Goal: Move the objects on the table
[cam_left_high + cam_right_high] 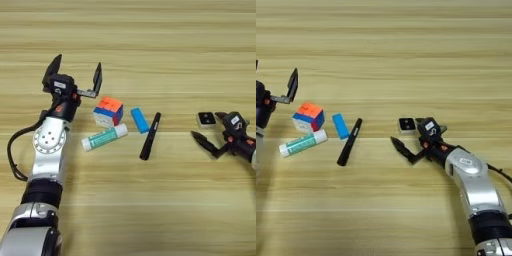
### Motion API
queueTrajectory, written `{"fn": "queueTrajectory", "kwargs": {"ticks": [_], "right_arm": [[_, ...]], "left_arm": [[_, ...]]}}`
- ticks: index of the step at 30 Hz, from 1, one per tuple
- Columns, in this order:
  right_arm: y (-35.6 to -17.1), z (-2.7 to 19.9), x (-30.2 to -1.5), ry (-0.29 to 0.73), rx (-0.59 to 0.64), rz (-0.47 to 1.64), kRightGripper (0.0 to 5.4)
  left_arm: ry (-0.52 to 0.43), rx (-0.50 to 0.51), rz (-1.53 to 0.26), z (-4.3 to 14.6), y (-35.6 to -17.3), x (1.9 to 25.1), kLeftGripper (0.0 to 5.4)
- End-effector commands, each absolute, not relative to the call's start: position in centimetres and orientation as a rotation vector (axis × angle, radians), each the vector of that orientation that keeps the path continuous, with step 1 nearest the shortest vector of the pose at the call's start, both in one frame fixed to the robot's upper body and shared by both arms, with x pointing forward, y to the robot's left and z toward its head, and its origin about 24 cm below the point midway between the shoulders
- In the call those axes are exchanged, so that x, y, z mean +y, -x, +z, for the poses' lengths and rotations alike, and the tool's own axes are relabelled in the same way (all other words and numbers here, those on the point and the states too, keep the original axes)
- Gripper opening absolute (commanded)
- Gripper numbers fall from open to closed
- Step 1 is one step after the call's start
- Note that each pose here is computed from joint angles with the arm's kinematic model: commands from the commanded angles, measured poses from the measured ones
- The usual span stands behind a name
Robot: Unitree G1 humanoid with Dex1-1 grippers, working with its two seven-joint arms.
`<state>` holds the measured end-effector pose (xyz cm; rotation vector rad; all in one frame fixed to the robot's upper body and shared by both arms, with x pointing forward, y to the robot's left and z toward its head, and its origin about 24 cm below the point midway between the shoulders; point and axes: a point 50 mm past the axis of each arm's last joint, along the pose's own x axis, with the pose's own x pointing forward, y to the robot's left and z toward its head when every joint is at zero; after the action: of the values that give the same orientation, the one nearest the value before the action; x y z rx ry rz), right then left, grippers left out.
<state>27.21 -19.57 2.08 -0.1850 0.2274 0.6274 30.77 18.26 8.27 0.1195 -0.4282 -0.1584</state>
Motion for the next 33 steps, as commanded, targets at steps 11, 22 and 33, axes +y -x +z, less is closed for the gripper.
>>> {"fn": "queueTrajectory", "kwargs": {"ticks": [11, 22, 33], "right_arm": [[-28.14, 0.88, -20.28, 0.173, 0.278, 0.497, 5.18], [-28.09, 0.94, -20.28, 0.188, 0.272, 0.501, 4.17], [-27.87, 1.01, -20.28, 0.199, 0.274, 0.508, 2.98]], "left_arm": [[-0.119, -0.421, -0.163, 8.34, -30.95, 18.18, 5.4], [-0.119, -0.421, -0.163, 8.34, -30.93, 18.26, 5.4], [-0.119, -0.422, -0.165, 8.38, -30.91, 18.25, 5.4]]}}
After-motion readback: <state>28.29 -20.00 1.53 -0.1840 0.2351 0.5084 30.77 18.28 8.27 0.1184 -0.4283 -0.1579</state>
